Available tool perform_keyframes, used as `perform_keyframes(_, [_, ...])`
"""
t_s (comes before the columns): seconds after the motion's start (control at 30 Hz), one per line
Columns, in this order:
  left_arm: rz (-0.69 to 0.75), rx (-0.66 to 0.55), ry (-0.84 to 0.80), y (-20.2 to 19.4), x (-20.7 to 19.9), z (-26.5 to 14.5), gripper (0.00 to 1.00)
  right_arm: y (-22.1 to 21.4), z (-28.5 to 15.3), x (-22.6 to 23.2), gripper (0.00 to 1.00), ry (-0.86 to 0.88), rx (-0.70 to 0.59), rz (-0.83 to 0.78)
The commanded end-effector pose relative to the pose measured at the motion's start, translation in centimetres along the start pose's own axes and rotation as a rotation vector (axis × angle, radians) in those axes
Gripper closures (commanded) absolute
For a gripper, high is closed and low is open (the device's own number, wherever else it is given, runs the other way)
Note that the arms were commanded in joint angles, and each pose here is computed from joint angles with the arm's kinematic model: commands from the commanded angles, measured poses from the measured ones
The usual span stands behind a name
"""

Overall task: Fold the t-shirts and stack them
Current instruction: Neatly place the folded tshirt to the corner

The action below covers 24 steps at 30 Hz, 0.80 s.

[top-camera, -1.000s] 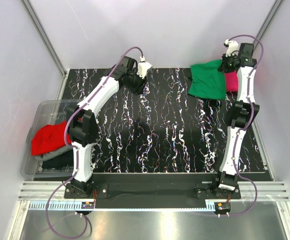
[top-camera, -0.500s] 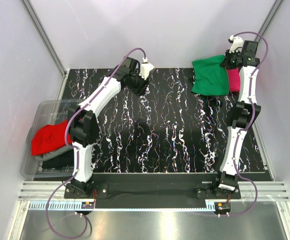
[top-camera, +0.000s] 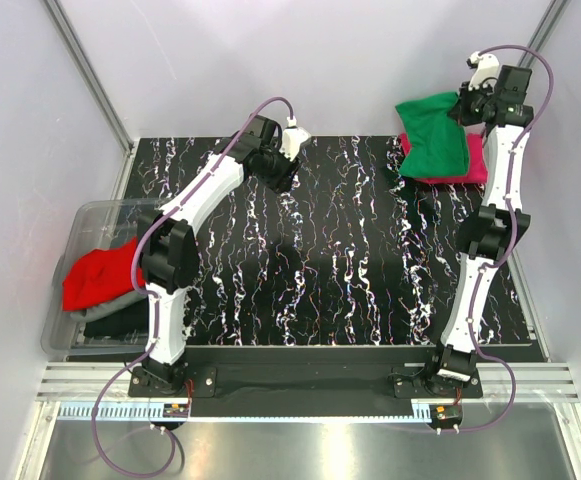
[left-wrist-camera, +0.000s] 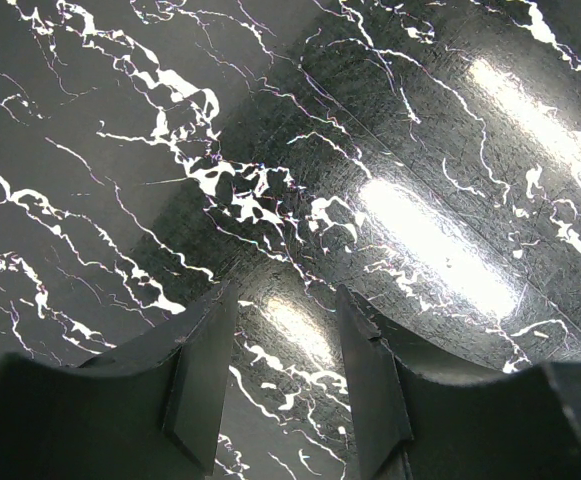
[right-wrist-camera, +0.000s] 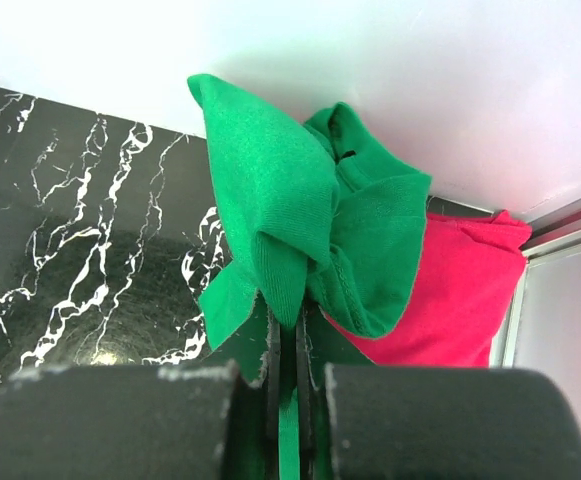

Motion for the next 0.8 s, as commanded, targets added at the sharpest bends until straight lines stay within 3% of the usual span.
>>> perform_keyframes(0.0, [0.018,-0.047,0.01,1.4,0.1,-0.2,0.51,4.9,-3.8,1.0,1.0,-0.002,-0.116,-0.046])
perform_keyframes(0.43, [0.01,-0.044,0.004,1.3,0.1,0.1,0.51,3.4,-3.3,0.6,1.0,-0.014,-0.065,-0.051])
perform_keyframes(0.77, [0.004,-0.014,0.006,0.3,0.1,0.6,0.51,-1.6,1.0,-3.2,1.0,-0.108,0.02,-0.058])
Point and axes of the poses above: each gripper's point midway between its finger pads, its own z axis out along the fingers, its own x axis along the line the jaws close on, y = z × x, the point moved 5 cm from there along -z, back along the fingers, and after that the axes turned 2 degrees about z, right-handed, at the moved point
